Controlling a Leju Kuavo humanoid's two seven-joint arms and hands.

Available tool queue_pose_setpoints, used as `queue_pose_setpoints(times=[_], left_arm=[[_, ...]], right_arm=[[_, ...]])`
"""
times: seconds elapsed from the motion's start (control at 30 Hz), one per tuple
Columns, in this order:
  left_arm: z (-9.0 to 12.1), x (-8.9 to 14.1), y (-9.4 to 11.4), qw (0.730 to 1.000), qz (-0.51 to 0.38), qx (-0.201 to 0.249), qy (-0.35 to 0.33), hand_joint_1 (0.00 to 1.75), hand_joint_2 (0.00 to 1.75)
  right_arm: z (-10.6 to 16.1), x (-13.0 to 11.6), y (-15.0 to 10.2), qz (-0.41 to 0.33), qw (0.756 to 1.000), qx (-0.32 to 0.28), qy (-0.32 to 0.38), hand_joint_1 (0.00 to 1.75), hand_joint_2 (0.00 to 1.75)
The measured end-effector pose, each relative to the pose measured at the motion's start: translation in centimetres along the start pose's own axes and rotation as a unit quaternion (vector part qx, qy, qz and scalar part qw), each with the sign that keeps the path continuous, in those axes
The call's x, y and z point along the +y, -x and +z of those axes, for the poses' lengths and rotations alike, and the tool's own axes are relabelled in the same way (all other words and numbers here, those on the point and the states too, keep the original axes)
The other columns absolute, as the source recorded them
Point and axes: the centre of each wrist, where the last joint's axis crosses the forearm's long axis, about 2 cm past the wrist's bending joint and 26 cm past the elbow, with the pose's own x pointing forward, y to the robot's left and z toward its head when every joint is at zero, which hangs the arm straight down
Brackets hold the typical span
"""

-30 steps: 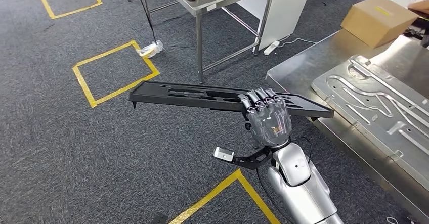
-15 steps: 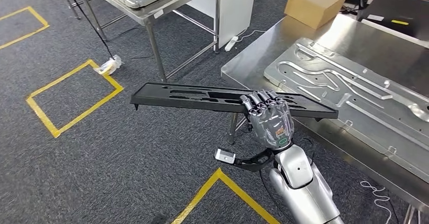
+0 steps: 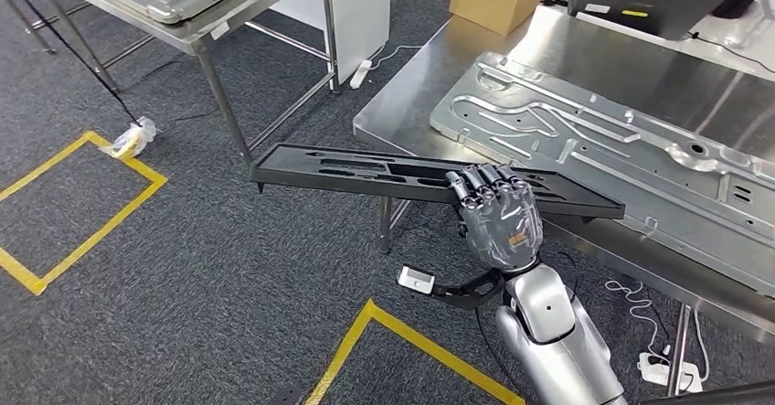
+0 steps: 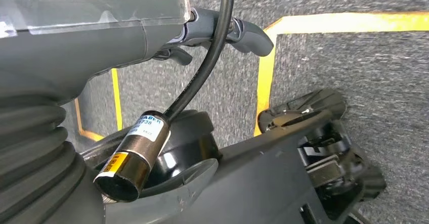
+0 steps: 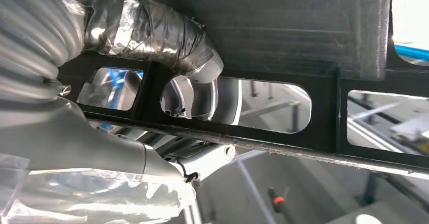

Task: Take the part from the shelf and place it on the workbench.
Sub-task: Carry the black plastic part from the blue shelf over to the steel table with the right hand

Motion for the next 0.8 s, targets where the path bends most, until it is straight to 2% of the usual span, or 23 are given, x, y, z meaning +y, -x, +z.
queue_pose_setpoints(times=[0.8], left_arm=[[0.08,-0.28,-0.04,1.0,0.004,0.003,0.002,0.0,1.75]], right_arm=[[0.04,-0.22,0.42,0.003,1.0,0.005,0.004,1.75,1.75]])
